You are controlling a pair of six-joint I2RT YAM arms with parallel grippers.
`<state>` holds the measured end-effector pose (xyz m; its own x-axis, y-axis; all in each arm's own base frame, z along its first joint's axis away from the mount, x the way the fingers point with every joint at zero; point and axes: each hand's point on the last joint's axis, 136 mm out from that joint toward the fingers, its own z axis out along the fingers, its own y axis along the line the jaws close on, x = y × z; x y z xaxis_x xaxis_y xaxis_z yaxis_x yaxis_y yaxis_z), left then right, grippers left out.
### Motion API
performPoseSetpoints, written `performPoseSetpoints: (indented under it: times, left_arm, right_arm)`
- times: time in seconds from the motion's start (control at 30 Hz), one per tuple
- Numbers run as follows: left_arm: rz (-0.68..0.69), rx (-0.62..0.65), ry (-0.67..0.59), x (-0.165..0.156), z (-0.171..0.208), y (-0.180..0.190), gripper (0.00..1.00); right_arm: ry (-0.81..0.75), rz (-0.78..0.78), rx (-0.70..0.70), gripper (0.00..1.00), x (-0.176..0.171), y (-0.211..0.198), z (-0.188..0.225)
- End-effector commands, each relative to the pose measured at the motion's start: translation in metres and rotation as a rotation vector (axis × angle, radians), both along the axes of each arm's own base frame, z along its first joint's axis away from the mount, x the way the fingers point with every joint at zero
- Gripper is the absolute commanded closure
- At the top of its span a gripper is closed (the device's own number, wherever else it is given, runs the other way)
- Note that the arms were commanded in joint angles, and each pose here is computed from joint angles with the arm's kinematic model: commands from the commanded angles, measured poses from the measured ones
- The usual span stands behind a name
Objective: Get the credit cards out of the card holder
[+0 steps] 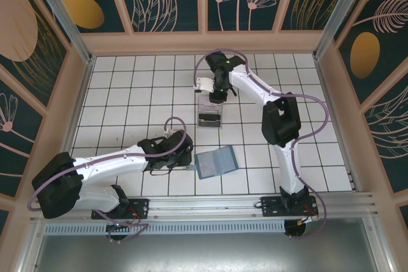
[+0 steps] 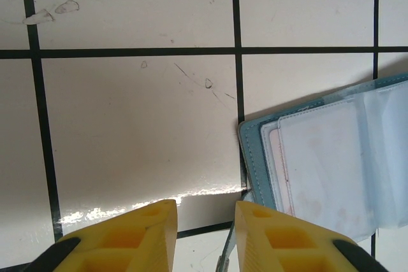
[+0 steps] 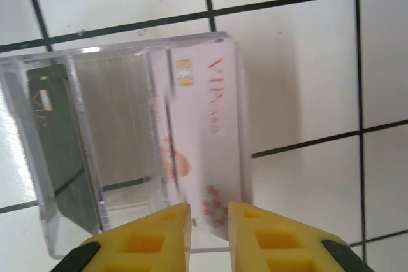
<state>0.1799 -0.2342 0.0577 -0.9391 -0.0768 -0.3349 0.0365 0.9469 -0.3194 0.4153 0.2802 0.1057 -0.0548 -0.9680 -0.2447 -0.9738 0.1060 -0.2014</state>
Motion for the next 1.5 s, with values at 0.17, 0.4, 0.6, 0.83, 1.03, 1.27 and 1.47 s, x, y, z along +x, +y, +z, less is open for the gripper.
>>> performPoseSetpoints:
  times: [0.17, 0.4, 0.6, 0.83, 1.03, 1.27, 1.47]
  left_arm:
    - [0.022, 0.009, 0.001, 0.0, 0.001, 0.006, 0.69]
    - [0.019, -0.036, -0.015, 0.003, 0.0, -0.001, 0.69]
    - [0.004, -0.088, -0.011, 0.004, -0.002, -0.011, 0.72]
    - [-0.038, -0.123, 0.061, -0.006, -0.021, -0.023, 0.73]
    - [-0.056, -0.075, 0.143, -0.02, -0.04, -0.016, 0.72]
    - [-0.067, -0.13, 0.156, -0.028, -0.035, -0.017, 0.83]
    - [-0.068, -0.077, 0.125, -0.02, -0.033, -0.014, 0.95]
  right_arm:
    - [-0.191, -0.129, 0.125, 0.71, 0.02, 0.01, 0.064]
    - [-0.204, -0.419, 0.393, 0.72, 0.01, 0.019, 0.102]
    - [-0.162, -0.688, 0.571, 0.74, -0.026, 0.014, 0.11]
    - [-0.05, -0.788, 0.61, 0.77, -0.09, 0.011, 0.089]
    - [-0.024, -0.809, 0.569, 0.78, -0.125, 0.007, 0.07]
    - [0.006, -0.822, 0.547, 0.8, -0.144, 0.007, 0.056]
    - [0.11, -0.889, 0.559, 0.83, -0.165, 0.012, 0.044]
